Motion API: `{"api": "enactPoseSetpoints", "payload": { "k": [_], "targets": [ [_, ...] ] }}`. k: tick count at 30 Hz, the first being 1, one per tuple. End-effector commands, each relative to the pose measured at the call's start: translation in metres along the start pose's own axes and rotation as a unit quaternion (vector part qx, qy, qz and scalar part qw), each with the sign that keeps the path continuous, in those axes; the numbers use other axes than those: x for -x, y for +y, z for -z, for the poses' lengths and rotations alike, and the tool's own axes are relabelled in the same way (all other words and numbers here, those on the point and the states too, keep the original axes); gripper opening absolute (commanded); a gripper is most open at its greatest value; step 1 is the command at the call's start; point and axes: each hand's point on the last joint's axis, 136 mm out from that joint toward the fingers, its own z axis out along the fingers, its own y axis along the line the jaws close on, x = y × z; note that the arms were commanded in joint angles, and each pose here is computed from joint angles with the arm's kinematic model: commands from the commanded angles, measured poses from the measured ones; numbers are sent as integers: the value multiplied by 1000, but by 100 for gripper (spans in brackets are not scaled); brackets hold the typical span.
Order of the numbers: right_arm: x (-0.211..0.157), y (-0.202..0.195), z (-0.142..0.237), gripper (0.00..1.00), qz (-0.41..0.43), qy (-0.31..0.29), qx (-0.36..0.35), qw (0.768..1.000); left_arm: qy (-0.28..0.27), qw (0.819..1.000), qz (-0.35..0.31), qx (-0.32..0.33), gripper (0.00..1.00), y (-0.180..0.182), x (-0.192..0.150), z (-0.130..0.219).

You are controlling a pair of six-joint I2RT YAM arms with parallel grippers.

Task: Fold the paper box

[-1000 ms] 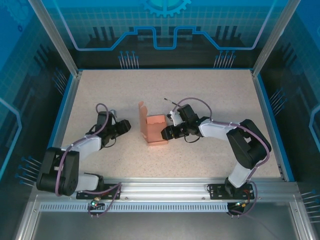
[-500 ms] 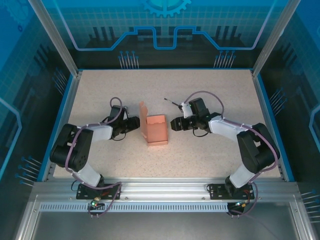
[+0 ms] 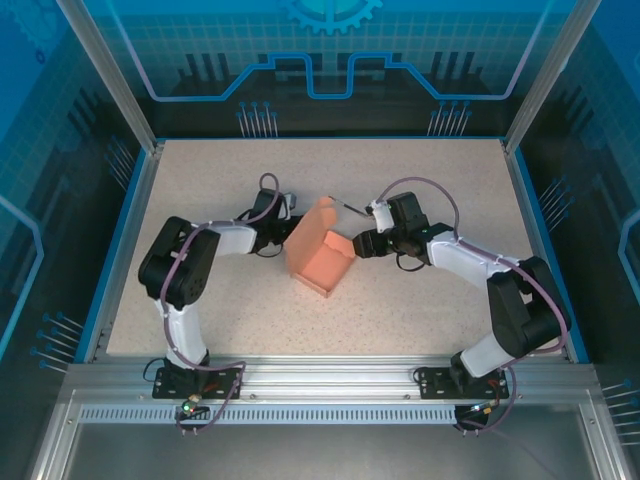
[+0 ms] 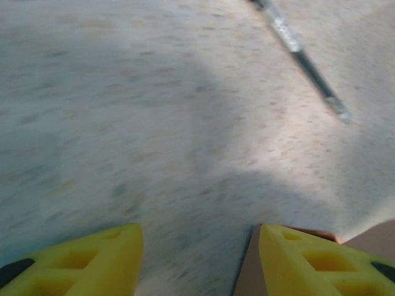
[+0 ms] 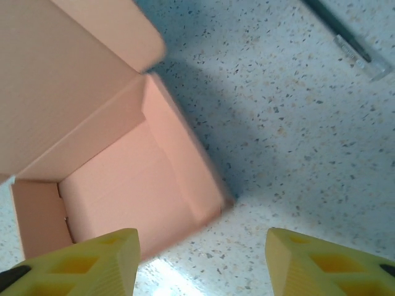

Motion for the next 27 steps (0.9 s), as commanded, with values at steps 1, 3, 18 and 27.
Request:
{"api": "enactPoseSetpoints", "payload": {
  "k": [1, 3, 18, 27],
  "targets": [
    [6, -6, 6, 57, 60, -9, -18, 998, 48, 998, -24, -43, 55, -28, -8, -13],
    [11, -7, 8, 57, 83, -13, -22, 996, 37, 998, -36, -34, 55, -30, 5, -10],
    [-24, -11, -20, 46, 79, 118, -46, 989, -54, 998, -43, -1, 57, -12, 52, 53],
    [-28, -1, -35, 31, 64, 145, -14, 987, -60, 997, -52, 7, 57, -9, 49, 65]
  ]
}}
